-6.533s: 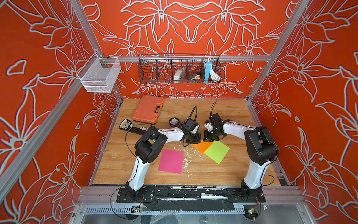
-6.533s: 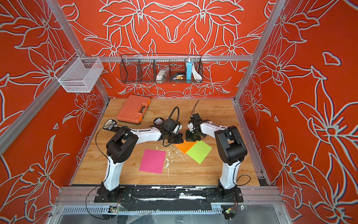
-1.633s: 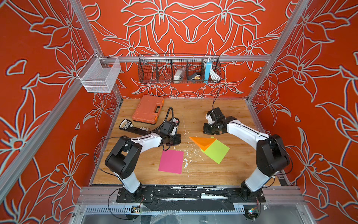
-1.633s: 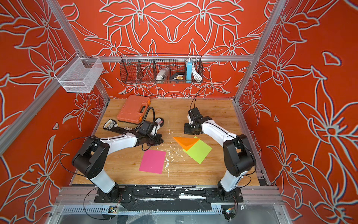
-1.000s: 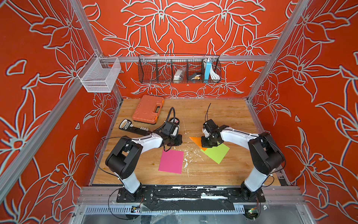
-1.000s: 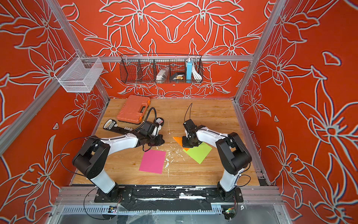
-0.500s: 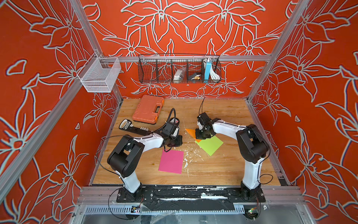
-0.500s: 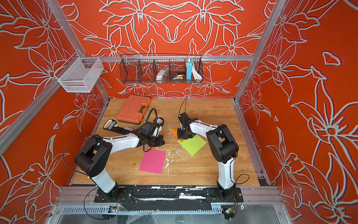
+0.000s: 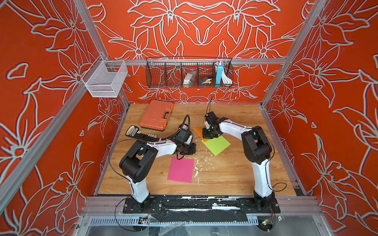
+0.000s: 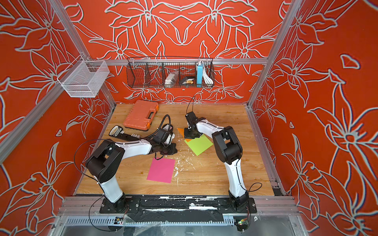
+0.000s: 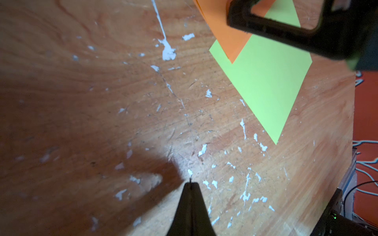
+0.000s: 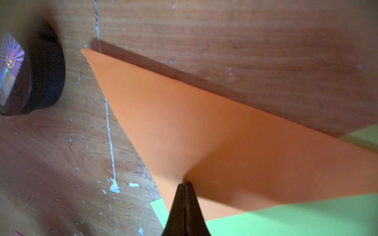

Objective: Fold the square paper diagonally
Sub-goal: Move the paper to the center of the board.

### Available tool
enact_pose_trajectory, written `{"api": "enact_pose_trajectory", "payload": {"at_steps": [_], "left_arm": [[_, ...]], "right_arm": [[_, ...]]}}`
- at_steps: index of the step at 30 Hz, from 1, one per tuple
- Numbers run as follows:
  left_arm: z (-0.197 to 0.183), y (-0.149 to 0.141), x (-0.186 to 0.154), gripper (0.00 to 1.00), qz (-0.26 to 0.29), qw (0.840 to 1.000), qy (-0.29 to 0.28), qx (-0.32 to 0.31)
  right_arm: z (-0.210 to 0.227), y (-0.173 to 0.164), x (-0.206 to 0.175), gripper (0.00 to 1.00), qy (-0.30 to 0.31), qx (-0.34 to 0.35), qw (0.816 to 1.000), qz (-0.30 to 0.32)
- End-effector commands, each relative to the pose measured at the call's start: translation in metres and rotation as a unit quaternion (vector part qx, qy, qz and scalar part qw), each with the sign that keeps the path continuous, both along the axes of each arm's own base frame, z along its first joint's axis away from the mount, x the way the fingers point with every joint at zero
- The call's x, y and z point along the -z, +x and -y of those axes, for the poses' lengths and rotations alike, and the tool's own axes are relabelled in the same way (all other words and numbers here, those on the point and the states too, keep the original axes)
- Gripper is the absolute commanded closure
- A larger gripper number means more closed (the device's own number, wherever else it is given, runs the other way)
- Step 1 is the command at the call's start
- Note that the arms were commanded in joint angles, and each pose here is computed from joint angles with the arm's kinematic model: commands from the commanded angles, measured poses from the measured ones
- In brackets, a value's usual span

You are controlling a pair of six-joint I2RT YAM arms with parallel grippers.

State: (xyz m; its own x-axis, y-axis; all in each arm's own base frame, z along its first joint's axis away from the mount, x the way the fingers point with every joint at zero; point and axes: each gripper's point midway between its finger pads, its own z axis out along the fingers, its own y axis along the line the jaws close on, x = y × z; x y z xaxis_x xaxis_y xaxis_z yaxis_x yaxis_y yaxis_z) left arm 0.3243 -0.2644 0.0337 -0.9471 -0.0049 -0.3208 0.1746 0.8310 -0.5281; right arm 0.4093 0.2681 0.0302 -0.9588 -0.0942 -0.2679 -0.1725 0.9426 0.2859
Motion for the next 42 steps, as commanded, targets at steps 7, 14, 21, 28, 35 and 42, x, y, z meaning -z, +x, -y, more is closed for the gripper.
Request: {"api": "enact_pose_trajectory", "payload": {"at_steps": [7, 14, 21, 28, 35, 42], "left_arm": [[0.021, 0.0, -0.011, 0.98, 0.025, 0.999, -0.018, 0.026], [0.034, -0.003, -0.022, 0.89, 0.039, 0.997, -0.057, 0.043], [0.044, -0.006, -0.033, 0.65, 0.058, 0.993, -0.079, 0.065], [0.045, -0.007, -0.037, 0.62, 0.06, 0.993, -0.083, 0.066], [0.048, -0.009, -0.04, 0.64, 0.058, 0.992, -0.095, 0.065], [0.054, -0.014, -0.038, 0.67, 0.053, 0.991, -0.098, 0.074]], "right_arm": [[0.044, -0.052, -0.049, 1.0, -0.008, 0.016, 0.999, 0.039], [0.068, -0.071, -0.028, 1.0, -0.032, 0.023, 0.999, 0.013], [0.066, -0.065, -0.007, 0.87, -0.044, 0.016, 0.999, -0.008], [0.071, -0.073, 0.01, 0.9, -0.055, 0.02, 0.998, -0.02], [0.075, -0.108, 0.021, 1.0, -0.039, 0.003, 0.998, -0.041], [0.087, -0.151, 0.016, 1.0, -0.029, -0.033, 0.998, -0.052]]}}
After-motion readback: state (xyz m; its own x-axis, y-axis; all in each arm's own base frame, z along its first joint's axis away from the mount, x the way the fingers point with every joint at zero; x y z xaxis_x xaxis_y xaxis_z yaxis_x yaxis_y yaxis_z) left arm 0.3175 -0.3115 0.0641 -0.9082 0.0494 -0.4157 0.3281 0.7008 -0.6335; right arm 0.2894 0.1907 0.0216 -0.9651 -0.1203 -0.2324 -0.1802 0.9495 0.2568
